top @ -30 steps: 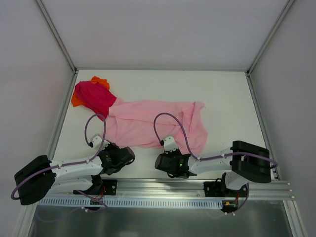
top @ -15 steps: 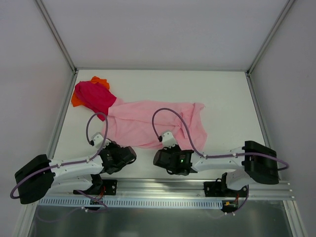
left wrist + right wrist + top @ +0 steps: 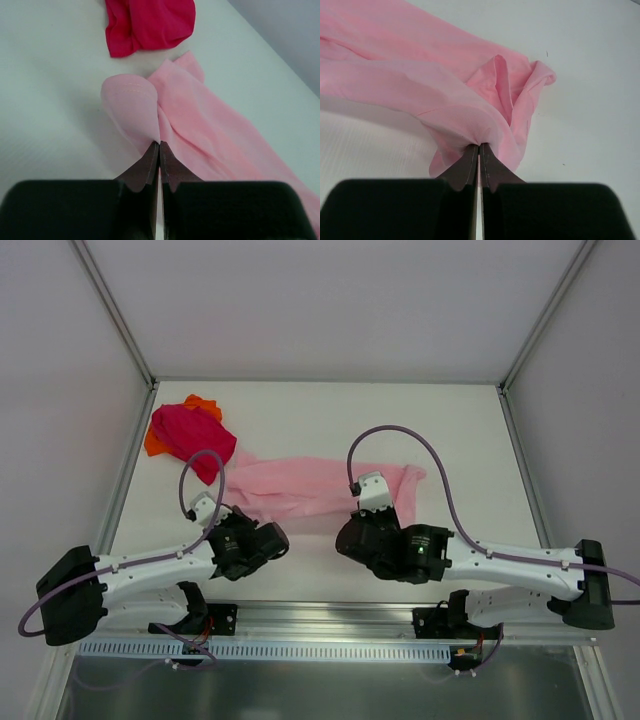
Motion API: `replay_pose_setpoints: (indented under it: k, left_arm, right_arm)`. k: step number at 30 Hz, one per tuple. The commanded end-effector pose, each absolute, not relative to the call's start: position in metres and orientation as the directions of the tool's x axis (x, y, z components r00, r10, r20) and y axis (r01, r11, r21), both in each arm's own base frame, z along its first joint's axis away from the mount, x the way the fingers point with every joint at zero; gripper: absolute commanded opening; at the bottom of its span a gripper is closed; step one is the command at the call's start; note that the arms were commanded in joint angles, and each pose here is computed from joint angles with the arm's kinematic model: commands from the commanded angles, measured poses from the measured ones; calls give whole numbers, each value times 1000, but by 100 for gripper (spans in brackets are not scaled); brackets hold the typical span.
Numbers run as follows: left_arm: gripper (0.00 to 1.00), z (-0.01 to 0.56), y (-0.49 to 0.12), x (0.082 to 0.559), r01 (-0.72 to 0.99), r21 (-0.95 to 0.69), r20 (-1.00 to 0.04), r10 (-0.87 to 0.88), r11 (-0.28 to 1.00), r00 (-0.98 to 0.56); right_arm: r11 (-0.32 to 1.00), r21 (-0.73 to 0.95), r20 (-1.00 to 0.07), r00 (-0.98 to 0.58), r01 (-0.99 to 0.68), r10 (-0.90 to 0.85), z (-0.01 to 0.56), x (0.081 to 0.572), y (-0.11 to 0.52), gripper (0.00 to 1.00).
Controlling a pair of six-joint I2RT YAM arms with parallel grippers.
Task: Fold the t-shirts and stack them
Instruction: Grap the side of the flattened tshirt closest away from the robot with both arms, then fold the other side of the tshirt into a rectangle
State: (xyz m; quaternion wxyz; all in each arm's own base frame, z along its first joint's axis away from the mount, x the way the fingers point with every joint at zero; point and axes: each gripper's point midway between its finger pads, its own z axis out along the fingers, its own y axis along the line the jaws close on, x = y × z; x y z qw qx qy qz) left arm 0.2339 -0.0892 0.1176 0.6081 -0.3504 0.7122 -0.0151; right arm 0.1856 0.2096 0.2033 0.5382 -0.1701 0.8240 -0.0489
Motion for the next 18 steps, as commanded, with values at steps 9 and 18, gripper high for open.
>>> replay_pose_setpoints:
  k: [9,18]
  left_arm:
    - [0,170,-63,227,-501,-399,-912,-387,768,135]
    - [0,172,-95,250,-496,-364,-930,-337,789,146]
  right_arm:
    - [939,-289,-881,-333,-186,-337,227,188,187,1]
    - [923,-355,-851,-359,-147,-384,213,199,183,1]
